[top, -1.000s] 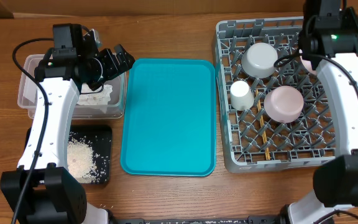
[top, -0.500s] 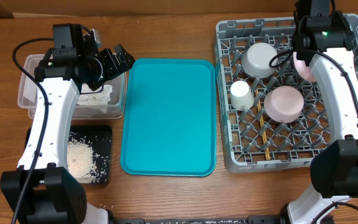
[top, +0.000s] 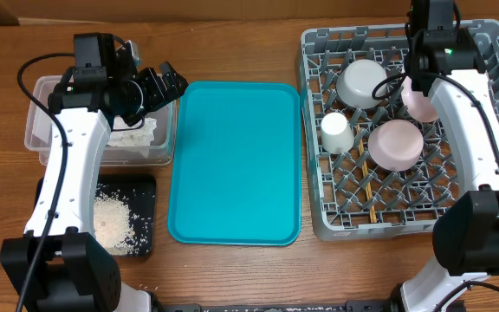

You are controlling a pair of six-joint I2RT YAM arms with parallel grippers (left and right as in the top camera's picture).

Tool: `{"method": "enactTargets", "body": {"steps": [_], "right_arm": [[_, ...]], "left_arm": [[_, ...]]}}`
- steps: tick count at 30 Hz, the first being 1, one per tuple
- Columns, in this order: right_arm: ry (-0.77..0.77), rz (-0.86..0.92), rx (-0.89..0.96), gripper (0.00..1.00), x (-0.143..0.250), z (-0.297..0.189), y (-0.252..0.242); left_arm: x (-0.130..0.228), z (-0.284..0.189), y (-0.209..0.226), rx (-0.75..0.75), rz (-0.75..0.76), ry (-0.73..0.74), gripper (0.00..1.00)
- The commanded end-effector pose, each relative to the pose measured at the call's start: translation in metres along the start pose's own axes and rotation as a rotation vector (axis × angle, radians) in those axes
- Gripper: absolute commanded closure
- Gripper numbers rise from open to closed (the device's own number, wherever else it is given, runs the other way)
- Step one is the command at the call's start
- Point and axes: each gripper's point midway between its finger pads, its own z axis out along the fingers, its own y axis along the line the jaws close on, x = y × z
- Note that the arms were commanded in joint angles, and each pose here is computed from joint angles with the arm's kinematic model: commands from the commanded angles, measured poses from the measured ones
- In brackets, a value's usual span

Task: Sort waste into correct bins and load items into the dishwasher
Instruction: 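Carry the pink plate to the back right of the rack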

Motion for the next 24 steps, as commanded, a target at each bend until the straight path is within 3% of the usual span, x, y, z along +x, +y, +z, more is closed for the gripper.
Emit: {"method": "enactTargets", "body": {"steps": [1, 4, 7, 15, 18, 21, 24], "right_arm": [[-0.047, 0.094, -0.107, 0.67, -0.008, 0.0, 0.017], [-0.062, 0.118, -0.15, 0.67, -0.012, -0.001, 0.024], [-0.071, 0.136, -0.157, 0.46, -0.014, -0.001, 0.025], [-0.156, 0.353, -0.177, 0.24, -0.044, -0.022, 0.024], [-0.214, 0.367, -0.31, 0.21, -0.062, -0.039, 0.05], [-0.29, 0.339, -0.556, 0.0, -0.082, -0.068, 0.094], [-0.382, 0.305, -0.857, 0.0, -0.1, -0.116, 0.138]], "left_arm": [[-0.005, -0.006, -0.012, 0.013, 0.031, -0.024, 0.0], [-0.005, -0.006, -0.012, 0.013, 0.031, -0.024, 0.0], [-0.006, -0.006, -0.012, 0.013, 0.031, -0.024, 0.0], [-0.005, -0.006, -0.011, 0.013, 0.031, -0.024, 0.0], [-0.006, -0.006, -0.012, 0.013, 0.031, -0.024, 0.0], [-0.006, -0.006, -0.012, 0.013, 0.031, -0.024, 0.0], [-0.006, -0.006, -0.012, 0.013, 0.031, -0.024, 0.0]]}}
